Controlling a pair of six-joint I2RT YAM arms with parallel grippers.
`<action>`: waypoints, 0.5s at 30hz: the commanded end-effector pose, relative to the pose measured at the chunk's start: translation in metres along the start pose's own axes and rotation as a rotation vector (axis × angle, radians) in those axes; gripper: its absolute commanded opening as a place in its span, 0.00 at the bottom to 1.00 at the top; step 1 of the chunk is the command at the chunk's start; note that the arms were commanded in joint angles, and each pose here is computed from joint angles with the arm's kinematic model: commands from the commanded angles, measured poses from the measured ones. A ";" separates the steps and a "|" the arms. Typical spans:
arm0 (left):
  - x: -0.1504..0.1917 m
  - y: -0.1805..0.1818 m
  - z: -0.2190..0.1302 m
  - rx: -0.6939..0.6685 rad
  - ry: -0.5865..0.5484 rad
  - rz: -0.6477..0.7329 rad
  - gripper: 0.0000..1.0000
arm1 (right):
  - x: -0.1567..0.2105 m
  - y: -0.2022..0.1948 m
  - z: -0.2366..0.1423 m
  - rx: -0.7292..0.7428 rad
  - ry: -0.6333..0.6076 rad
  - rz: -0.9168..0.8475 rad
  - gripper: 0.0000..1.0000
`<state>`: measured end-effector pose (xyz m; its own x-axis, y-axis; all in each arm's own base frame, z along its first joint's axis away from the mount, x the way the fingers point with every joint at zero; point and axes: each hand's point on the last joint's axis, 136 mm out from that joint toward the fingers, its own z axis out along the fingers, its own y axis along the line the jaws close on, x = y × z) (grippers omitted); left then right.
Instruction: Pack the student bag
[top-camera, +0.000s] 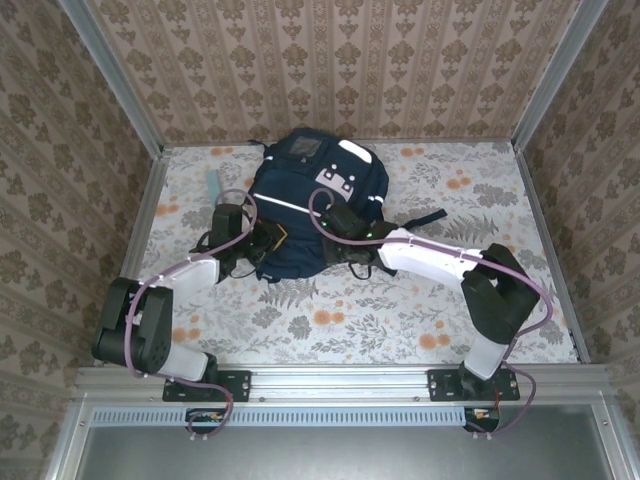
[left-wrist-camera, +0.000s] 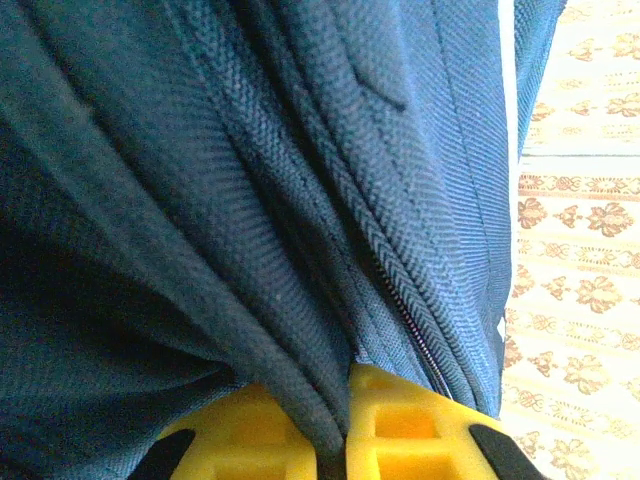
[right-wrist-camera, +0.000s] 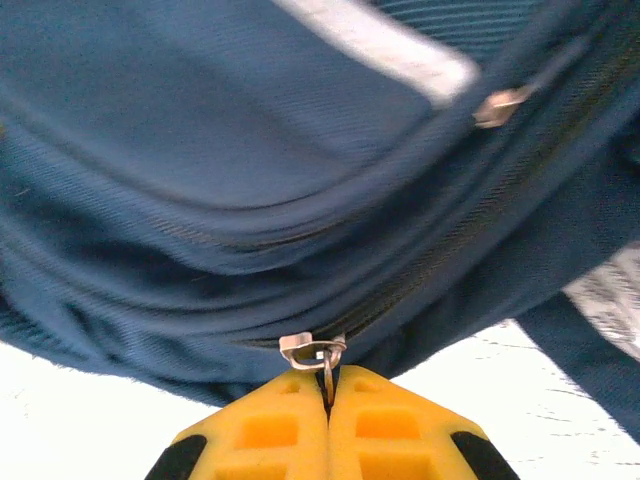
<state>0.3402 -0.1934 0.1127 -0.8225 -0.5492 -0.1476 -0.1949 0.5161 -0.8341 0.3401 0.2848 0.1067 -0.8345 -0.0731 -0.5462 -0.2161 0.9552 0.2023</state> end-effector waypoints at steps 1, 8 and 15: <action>-0.018 0.003 -0.013 -0.033 -0.072 0.045 0.02 | 0.001 -0.058 -0.012 0.184 0.005 0.063 0.00; -0.011 0.003 -0.019 -0.034 -0.044 0.065 0.01 | -0.026 -0.093 0.004 0.182 -0.001 0.158 0.00; -0.007 0.006 -0.020 -0.057 -0.009 0.091 0.00 | -0.052 -0.120 0.017 0.179 -0.004 0.238 0.00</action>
<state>0.3335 -0.1933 0.1203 -0.8433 -0.5054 -0.1829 -0.1435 0.5398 -0.8295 0.3900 0.2361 0.0987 -0.8766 0.0744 -0.4754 -0.0792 0.9522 0.2951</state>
